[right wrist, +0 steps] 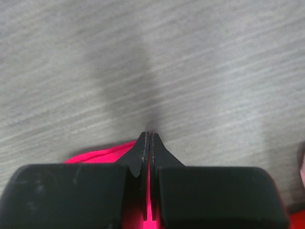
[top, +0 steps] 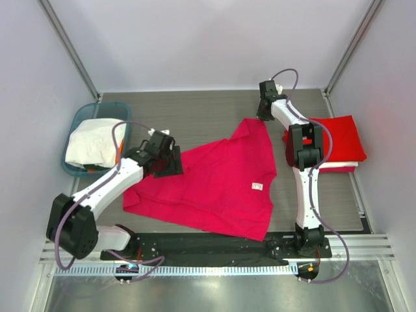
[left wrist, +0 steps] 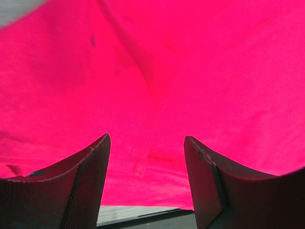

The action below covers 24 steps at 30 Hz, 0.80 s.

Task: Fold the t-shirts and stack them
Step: Flatten the tshirt out

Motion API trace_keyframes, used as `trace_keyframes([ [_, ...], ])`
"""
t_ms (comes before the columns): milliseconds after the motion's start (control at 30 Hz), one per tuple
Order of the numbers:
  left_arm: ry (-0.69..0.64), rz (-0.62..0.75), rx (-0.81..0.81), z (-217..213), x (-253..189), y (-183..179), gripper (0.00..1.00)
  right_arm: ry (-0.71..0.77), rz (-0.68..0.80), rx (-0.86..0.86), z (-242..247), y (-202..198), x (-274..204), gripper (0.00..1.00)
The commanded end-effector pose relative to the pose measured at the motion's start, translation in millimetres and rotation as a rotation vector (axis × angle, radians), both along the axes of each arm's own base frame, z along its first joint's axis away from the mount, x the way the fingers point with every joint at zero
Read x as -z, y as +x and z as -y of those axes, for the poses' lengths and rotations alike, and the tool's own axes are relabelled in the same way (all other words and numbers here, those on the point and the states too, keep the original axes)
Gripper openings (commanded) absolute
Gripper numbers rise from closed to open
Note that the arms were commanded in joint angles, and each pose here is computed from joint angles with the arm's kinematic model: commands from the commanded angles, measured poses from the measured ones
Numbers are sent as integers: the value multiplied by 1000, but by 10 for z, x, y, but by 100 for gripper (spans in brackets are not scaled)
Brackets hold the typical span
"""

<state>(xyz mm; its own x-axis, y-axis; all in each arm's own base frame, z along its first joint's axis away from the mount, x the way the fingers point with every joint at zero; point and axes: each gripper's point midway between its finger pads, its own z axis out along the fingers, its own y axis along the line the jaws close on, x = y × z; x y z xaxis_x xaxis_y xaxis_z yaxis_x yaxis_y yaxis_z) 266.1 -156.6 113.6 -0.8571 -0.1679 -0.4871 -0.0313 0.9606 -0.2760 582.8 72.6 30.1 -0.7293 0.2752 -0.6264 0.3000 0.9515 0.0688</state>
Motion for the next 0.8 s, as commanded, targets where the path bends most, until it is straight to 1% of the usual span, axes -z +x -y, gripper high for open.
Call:
trace_keyframes([
  [0, 85, 0, 40, 125, 118, -7, 64, 15, 4, -1, 3, -116, -273, 1],
  [133, 202, -64, 85, 183, 284, -111, 61, 34, -12, -2, -23, -167, -221, 1],
  [167, 229, -82, 107, 226, 349, -156, 58, 38, -16, -2, -22, -174, -209, 1],
  [233, 257, -100, 116, 239, 367, -207, 56, 45, -20, -7, -47, -179, -191, 1],
  [467, 283, -149, 147, 234, 449, -428, 55, 44, -21, -5, -35, -184, -188, 1],
  [667, 285, -204, 154, 230, 607, -533, 50, 53, -25, -2, -34, -177, -155, 1],
  [767, 287, -235, 158, 259, 708, -565, 50, 69, -25, 0, -51, -172, -144, 1],
])
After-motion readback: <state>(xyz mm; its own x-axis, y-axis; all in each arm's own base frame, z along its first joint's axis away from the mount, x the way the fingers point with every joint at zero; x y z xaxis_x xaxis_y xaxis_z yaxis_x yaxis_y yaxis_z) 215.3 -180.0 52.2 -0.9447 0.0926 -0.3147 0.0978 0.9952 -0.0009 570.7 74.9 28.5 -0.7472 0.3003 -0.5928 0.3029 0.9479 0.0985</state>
